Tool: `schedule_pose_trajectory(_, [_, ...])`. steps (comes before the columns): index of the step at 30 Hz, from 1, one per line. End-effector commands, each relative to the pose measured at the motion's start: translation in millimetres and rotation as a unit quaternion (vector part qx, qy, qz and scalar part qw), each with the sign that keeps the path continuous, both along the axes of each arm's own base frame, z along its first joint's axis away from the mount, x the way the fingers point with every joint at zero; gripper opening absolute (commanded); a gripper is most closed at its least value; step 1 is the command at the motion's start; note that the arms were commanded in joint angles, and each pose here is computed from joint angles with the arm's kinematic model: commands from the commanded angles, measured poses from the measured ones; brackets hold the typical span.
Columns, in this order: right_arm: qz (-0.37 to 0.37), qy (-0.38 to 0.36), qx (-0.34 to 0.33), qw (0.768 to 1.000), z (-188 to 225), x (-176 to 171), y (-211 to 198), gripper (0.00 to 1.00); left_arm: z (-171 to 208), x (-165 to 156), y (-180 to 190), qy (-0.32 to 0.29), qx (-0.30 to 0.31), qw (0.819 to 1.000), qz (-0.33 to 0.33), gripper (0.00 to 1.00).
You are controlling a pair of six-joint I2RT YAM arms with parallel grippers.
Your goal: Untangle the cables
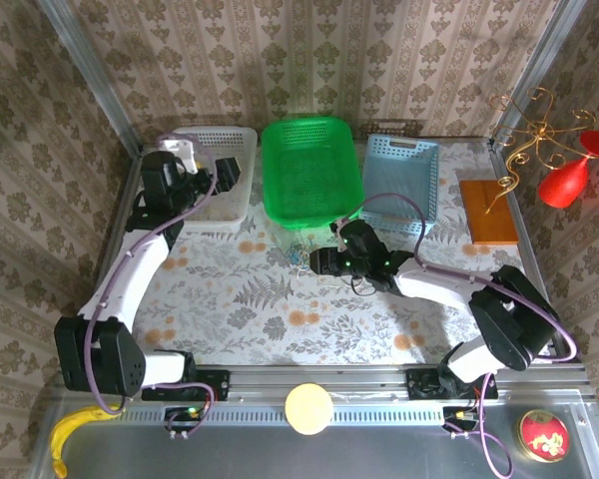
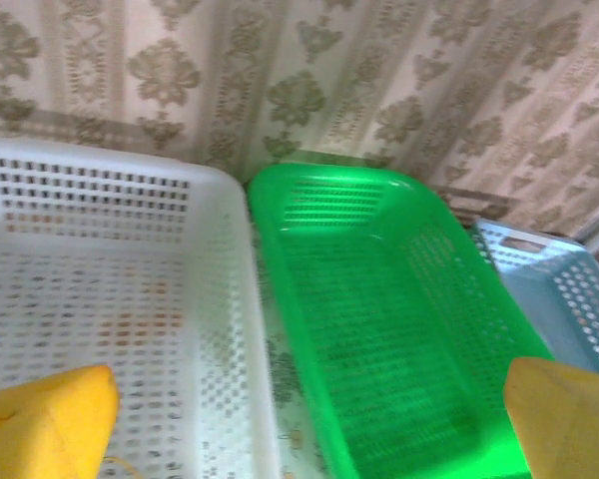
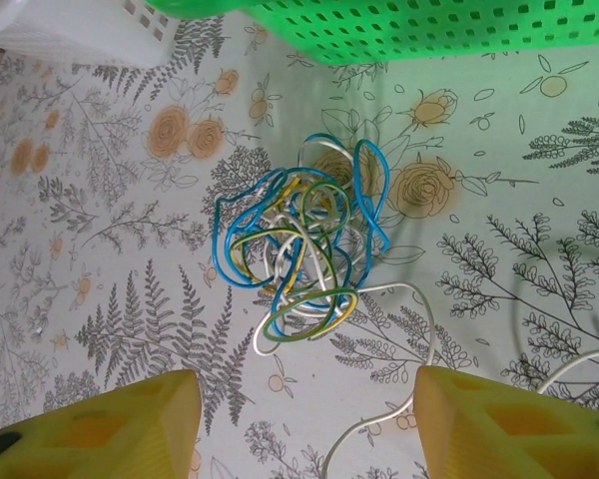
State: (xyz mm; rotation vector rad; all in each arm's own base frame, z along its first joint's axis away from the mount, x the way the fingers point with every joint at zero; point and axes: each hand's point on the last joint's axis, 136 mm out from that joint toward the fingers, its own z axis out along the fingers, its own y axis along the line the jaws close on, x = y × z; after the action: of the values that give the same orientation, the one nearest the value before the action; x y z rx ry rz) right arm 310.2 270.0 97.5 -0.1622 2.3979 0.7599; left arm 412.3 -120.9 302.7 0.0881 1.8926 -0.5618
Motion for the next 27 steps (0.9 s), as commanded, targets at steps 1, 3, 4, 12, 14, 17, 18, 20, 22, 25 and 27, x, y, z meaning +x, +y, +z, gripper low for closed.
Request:
schedule_pose_trajectory(1, [-0.001, 0.000, 0.018, 1.000, 7, 9, 5, 0.59, 5, -17, -13, -0.003, -0.026, 1.000, -0.013, 1.00])
schedule_pose_trajectory(3, [-0.007, 0.002, 0.018, 1.000, 5, 9, 1, 0.58, -2, -31, -29, 0.004, -0.044, 0.998, -0.035, 1.00])
schedule_pose_trajectory(4, [-0.012, 0.005, 0.017, 1.000, 3, 9, -3, 0.58, -5, -39, -37, 0.007, -0.050, 0.998, -0.046, 1.00])
schedule_pose_trajectory(12, [0.017, 0.014, -0.021, 1.000, -5, -17, -21, 0.61, -51, -92, -73, 0.053, -0.090, 0.990, -0.091, 1.00])
schedule_pose_trajectory(14, [0.029, 0.017, -0.035, 0.999, -10, -24, -24, 0.63, -61, -100, -73, 0.065, -0.094, 0.990, -0.085, 1.00])
schedule_pose_trajectory(17, [0.034, 0.021, -0.049, 0.998, -17, -29, -26, 0.64, -78, -109, -80, 0.086, -0.092, 0.988, -0.090, 1.00])
schedule_pose_trajectory(18, [0.034, 0.022, -0.047, 0.998, -17, -29, -25, 0.64, -87, -112, -82, 0.098, -0.086, 0.987, -0.091, 1.00])
schedule_pose_trajectory(20, [0.033, 0.022, -0.042, 0.998, -17, -27, -23, 0.63, -103, -116, -85, 0.121, -0.071, 0.986, -0.094, 1.00])
schedule_pose_trajectory(22, [0.032, 0.021, -0.033, 0.999, -15, -23, -18, 0.62, -118, -119, -88, 0.140, -0.063, 0.983, -0.097, 1.00])
schedule_pose_trajectory(25, [0.037, 0.019, -0.016, 0.999, -9, -16, -7, 0.60, -141, -122, -92, 0.167, -0.052, 0.980, -0.096, 1.00])
schedule_pose_trajectory(27, [0.043, 0.015, -0.010, 0.999, -3, -12, 1, 0.57, -153, -123, -93, 0.183, -0.050, 0.977, -0.096, 1.00])
